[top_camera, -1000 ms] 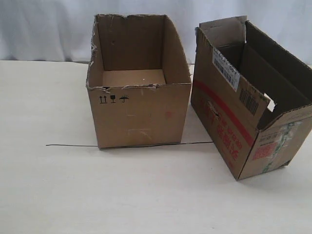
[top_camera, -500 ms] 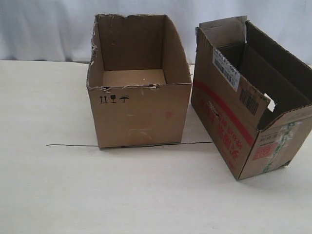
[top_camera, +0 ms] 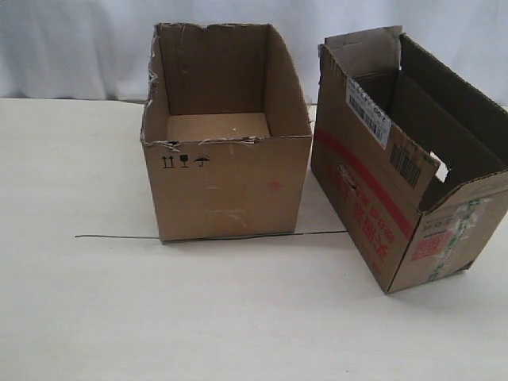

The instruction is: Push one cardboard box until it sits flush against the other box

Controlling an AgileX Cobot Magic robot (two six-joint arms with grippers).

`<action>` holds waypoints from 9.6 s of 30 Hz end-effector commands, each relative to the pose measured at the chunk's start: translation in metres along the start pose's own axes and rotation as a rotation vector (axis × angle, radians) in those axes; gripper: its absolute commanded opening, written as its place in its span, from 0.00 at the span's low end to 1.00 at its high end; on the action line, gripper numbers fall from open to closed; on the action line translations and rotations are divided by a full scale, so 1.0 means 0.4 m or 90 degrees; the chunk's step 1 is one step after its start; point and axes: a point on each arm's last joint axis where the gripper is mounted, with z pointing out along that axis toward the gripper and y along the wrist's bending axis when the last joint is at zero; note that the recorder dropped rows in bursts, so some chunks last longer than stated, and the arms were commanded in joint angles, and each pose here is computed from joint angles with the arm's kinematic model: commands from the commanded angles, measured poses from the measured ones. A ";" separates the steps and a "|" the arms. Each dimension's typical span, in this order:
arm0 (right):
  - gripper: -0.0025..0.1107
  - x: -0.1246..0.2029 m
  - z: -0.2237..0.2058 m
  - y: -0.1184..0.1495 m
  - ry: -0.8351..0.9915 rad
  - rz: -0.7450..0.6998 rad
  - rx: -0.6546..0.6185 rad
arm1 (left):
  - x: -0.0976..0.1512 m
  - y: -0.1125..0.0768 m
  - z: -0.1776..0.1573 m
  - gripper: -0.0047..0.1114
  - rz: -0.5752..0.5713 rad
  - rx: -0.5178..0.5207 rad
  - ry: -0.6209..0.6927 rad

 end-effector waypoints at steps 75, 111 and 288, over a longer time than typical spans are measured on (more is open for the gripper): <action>0.07 -0.078 0.127 -0.029 0.374 -0.011 0.039 | 0.002 -0.001 0.000 0.04 -0.002 0.002 0.000; 0.07 -0.012 0.129 -0.022 0.342 -0.040 0.021 | 0.002 0.000 0.000 0.04 0.000 0.002 0.000; 0.07 0.310 1.080 -0.258 0.596 0.720 -0.376 | 0.002 0.000 0.000 0.04 0.000 0.002 0.000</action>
